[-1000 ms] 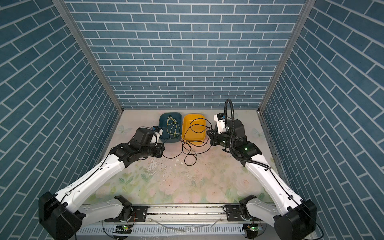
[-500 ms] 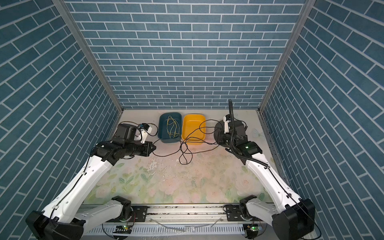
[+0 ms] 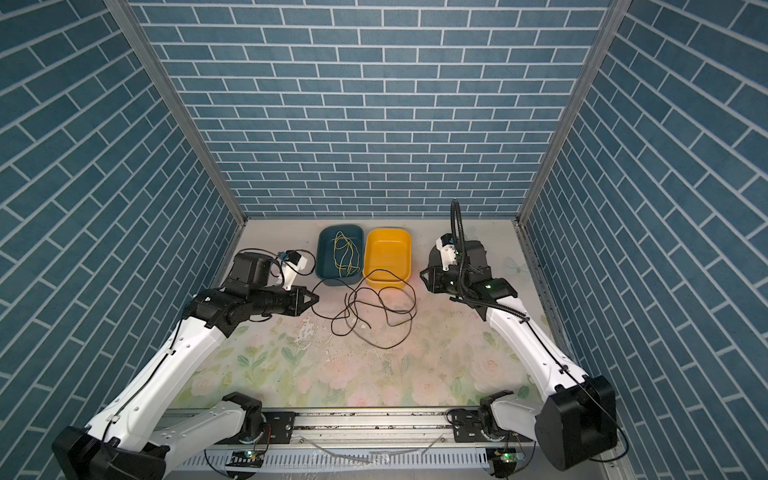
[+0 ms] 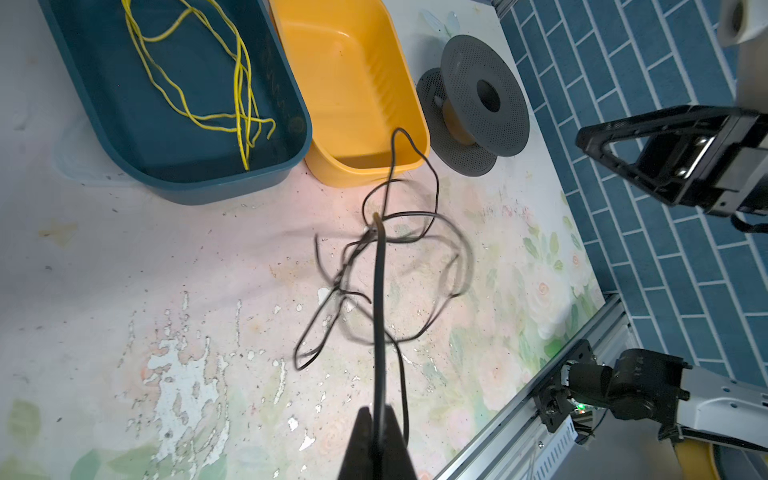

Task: Wrap the cables

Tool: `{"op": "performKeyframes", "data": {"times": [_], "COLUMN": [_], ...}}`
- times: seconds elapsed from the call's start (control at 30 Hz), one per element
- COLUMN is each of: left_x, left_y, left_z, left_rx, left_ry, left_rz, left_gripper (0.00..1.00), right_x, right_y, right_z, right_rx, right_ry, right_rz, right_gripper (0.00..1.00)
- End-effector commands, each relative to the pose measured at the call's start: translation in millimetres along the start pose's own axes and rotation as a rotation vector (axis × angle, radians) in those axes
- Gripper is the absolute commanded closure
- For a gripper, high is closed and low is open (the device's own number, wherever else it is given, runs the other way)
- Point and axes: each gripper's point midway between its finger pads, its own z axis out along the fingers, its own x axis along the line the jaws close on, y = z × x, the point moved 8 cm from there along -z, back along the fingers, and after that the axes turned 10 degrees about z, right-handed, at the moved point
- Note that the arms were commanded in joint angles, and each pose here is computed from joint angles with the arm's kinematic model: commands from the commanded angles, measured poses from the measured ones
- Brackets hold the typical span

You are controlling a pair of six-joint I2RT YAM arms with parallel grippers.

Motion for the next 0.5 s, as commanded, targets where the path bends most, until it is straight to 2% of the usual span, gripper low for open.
{"op": "performKeyframes", "data": {"times": [0.0,0.07,0.17,0.33,0.47], "left_x": [-1.7,-3.7,-6.2,-9.2,-12.2], "left_y": [7.1,9.4,13.2,20.3,25.9], "left_z": [2.8,1.5,-0.3,-1.8,-6.0], "left_rx": [-0.056,-0.073,-0.090,-0.104,-0.140], "left_ry": [-0.045,-0.061,-0.077,-0.098,-0.110], "left_rz": [-0.026,-0.030,-0.030,-0.058,-0.074], "left_gripper": [1.00,1.00,1.00,1.00,1.00], "right_x": [3.5,9.0,18.7,42.1,57.1], "right_y": [-9.5,-11.0,-14.7,-26.9,-37.0], "right_z": [6.1,6.7,8.6,21.1,35.7], "right_rx": [0.053,0.058,0.066,0.120,0.130], "right_ry": [0.095,0.149,0.198,0.268,0.316], "right_rz": [-0.017,-0.024,-0.056,-0.129,-0.161], "right_gripper": [0.34,0.27,0.25,0.26,0.31]}}
